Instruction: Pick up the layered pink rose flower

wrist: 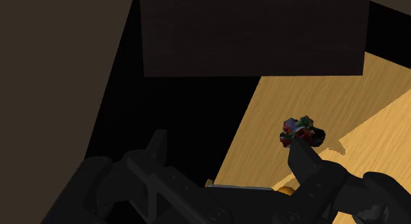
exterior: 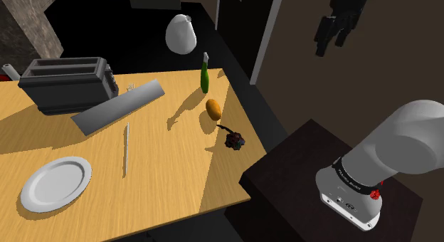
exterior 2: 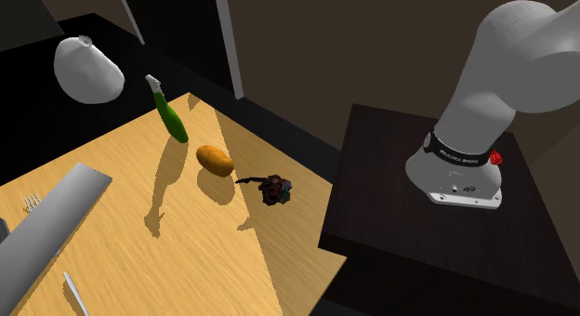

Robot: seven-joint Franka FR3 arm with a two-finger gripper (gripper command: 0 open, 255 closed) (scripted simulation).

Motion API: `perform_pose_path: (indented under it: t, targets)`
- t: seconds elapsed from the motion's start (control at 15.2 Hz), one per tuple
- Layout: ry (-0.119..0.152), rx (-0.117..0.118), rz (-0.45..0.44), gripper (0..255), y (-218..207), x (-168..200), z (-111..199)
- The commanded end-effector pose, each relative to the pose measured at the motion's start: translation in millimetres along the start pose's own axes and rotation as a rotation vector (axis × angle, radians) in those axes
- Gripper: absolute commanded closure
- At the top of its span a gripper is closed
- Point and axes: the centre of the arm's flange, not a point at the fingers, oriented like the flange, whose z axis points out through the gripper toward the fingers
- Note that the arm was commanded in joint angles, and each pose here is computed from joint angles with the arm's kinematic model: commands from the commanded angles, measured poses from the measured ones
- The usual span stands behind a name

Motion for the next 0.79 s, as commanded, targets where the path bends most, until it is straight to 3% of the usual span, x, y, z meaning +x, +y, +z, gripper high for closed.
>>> perform_pose_path:
  t: [0.0, 0.73]
  targets:
    - [0.0, 0.0, 0.0, 0, 0.0, 0.0, 0.0]
    - [0.08, 0.01, -0.08, 0, -63.9, 45.6, 116.2]
